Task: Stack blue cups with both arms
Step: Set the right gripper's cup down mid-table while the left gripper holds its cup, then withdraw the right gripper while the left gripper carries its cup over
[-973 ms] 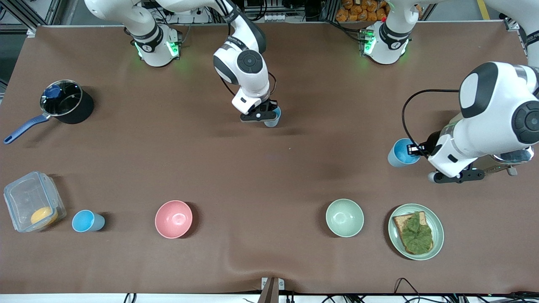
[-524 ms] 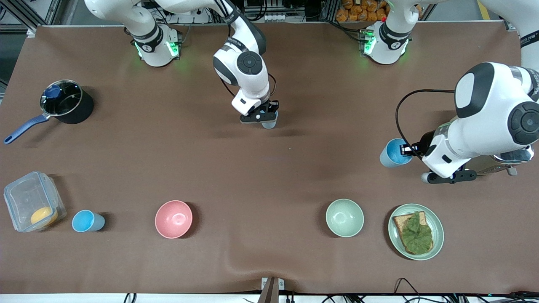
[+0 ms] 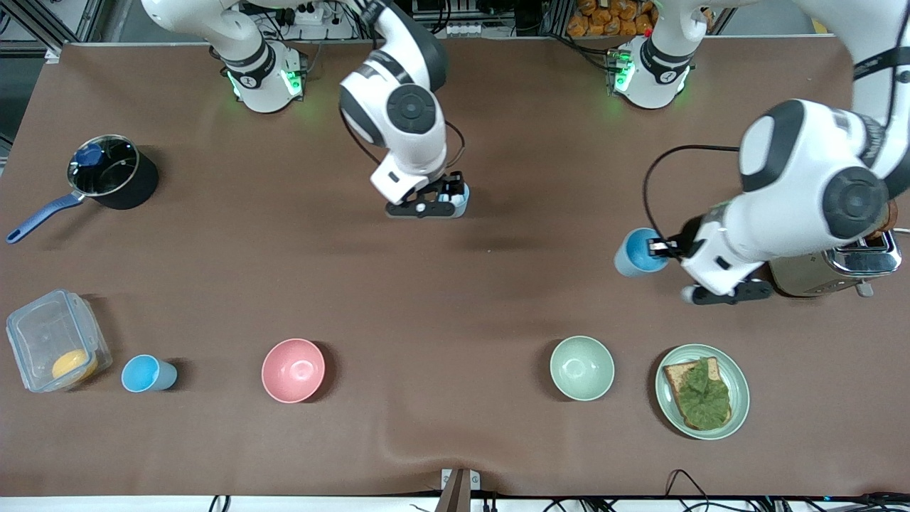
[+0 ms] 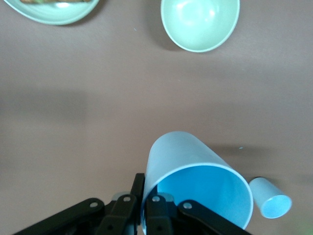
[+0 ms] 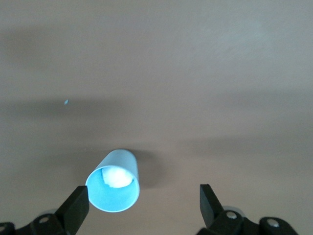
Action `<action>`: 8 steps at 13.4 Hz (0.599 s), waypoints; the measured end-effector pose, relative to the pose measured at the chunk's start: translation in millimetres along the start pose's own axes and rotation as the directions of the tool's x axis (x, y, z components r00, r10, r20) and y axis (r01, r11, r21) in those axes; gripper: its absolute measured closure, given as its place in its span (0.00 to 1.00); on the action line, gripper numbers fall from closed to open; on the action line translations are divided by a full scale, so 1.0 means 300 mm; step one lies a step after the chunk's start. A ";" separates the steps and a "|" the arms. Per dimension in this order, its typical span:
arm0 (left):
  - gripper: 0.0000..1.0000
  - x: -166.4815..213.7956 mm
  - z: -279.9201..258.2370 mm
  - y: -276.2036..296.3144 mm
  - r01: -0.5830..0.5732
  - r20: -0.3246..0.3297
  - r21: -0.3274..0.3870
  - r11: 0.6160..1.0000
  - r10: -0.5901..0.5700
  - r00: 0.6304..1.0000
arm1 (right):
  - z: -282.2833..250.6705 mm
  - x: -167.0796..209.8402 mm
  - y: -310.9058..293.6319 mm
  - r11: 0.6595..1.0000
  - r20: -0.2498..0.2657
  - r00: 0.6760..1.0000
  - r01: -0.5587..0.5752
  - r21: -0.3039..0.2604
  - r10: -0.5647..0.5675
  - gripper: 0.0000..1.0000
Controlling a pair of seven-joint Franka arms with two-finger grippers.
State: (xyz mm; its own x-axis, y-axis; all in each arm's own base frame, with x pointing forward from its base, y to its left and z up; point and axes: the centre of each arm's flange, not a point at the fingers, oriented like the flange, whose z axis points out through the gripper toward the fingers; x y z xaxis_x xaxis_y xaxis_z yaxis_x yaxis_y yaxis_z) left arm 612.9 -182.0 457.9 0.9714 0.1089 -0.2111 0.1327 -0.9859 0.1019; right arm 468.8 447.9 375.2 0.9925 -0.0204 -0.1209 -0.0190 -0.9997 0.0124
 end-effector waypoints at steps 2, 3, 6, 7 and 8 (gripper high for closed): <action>0.95 -0.042 0.016 0.095 0.018 0.004 0.008 1.000 -0.018 1.000 | -0.116 0.092 0.122 1.000 -0.004 1.000 -0.011 0.011 0.011 0.00; 0.95 -0.065 0.025 0.141 0.026 0.006 0.013 1.000 -0.026 1.000 | -0.178 0.132 0.185 1.000 -0.007 1.000 -0.018 0.018 0.019 0.00; 0.95 -0.162 0.062 0.312 0.060 0.011 0.032 0.998 -0.060 0.998 | -0.383 0.230 0.382 0.999 -0.022 0.999 -0.025 0.038 0.026 0.00; 0.95 -0.192 0.073 0.358 0.065 0.012 0.037 0.997 -0.066 0.998 | -0.443 0.251 0.446 0.999 -0.026 0.999 -0.025 0.042 0.027 0.00; 0.95 -0.217 0.083 0.396 0.067 0.013 0.040 0.997 -0.068 0.998 | -0.497 0.269 0.518 0.999 -0.031 0.999 -0.016 0.046 0.017 0.00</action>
State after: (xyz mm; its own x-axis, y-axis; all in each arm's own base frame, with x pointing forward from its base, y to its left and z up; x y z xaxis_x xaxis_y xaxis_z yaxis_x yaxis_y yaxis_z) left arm 560.5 -309.4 459.5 0.9576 0.1736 -0.2301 0.1894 -0.9807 0.0484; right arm 564.1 292.3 515.3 0.9953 -0.0371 -0.0899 -0.0400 -0.9987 -0.0309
